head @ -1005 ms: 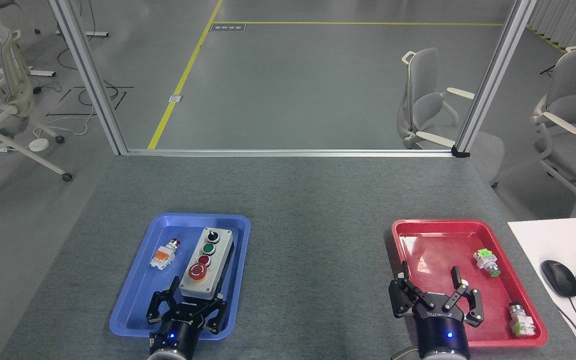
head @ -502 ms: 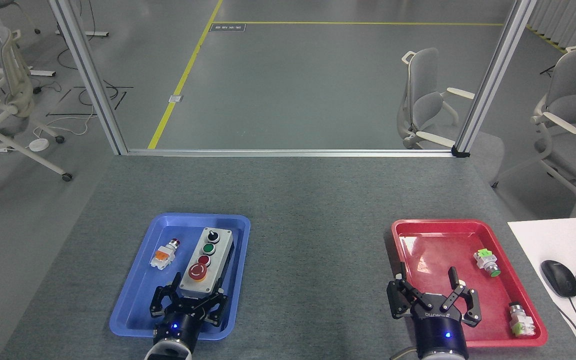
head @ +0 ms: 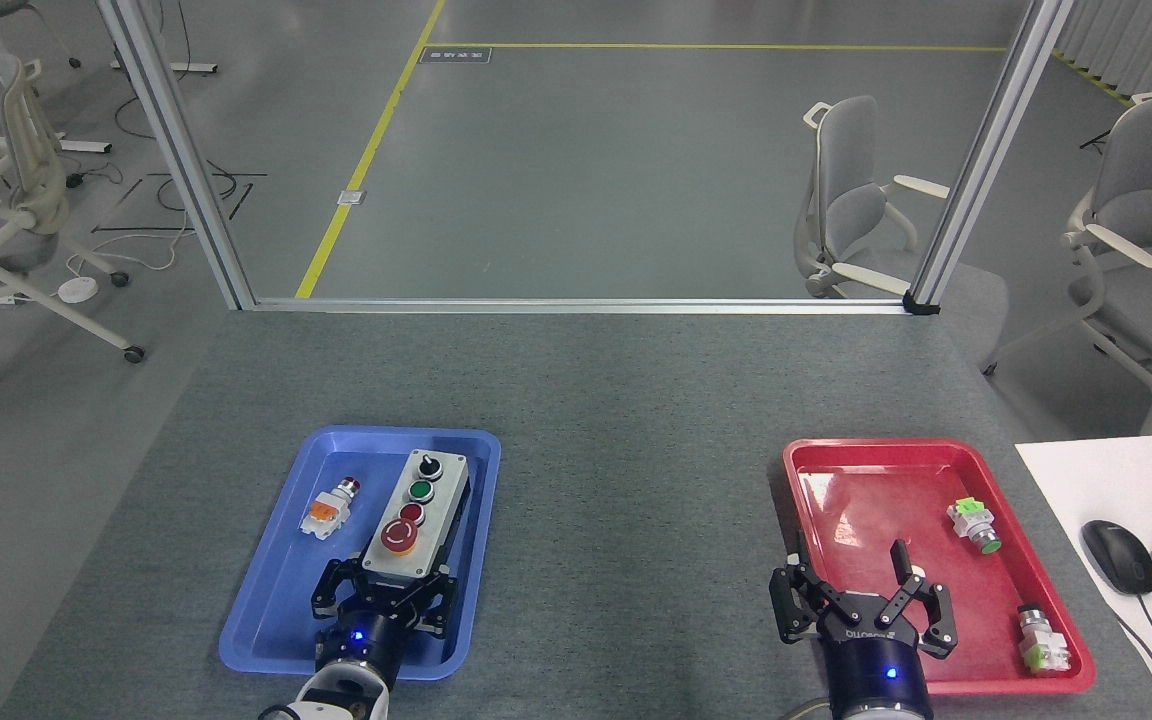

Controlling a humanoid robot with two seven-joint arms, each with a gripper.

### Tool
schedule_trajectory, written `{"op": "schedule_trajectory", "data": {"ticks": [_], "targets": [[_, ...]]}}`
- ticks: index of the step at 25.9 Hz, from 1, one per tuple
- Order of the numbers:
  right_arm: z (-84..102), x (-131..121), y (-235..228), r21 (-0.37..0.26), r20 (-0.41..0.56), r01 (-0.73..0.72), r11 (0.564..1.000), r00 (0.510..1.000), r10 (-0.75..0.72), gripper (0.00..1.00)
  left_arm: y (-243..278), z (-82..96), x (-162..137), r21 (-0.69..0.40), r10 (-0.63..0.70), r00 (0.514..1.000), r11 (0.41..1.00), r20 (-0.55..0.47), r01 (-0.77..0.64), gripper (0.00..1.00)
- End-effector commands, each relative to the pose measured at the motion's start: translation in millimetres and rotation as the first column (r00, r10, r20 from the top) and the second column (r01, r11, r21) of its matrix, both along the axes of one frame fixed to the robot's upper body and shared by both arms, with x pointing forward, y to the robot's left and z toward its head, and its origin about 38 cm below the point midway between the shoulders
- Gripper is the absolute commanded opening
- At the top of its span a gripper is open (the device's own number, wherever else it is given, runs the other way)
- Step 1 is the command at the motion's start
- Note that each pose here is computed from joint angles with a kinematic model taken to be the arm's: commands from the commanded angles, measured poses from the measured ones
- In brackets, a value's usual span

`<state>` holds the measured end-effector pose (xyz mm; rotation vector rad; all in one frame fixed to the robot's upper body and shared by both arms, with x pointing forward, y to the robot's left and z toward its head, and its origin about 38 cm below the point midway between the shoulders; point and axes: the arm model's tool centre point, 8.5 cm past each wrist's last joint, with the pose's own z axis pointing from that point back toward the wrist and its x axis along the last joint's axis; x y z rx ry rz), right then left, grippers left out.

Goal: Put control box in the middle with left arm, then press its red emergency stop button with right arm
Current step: 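Lift the control box with the left gripper and carry it toward the table middle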

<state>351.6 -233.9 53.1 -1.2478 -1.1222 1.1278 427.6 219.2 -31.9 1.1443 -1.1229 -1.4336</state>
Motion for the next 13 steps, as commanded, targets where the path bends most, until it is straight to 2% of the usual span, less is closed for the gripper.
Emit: {"op": "schedule_trajectory", "data": {"ticks": [1,5,9,13], "targets": [[1.1,1,2,0.001,0.001,-0.004,1.0,1.0,0.004,0.98,0,4.0,3,-0.005,-0.016,1.0,1.0,0.008,0.016,0.0],[0.5,1,2,0.004,0.0,-0.001,1.0,1.0,0.001,0.98,2,32.6,13,-0.018,-0.017,0.995,1.0,0.096,0.019,0.0],[-0.3,0,9,0.026,-0.002,0.002,1.0,1.0,-0.002,0.98,14,83.8,20,-0.094,-0.009,0.973,0.995,0.232,0.032,0.0],[-0.8,0,8,0.023,-0.003,0.0,1.0,1.0,0.0,0.98,-1,107.9,6,-0.112,-0.041,0.95,0.991,0.31,0.08,0.0]]}}
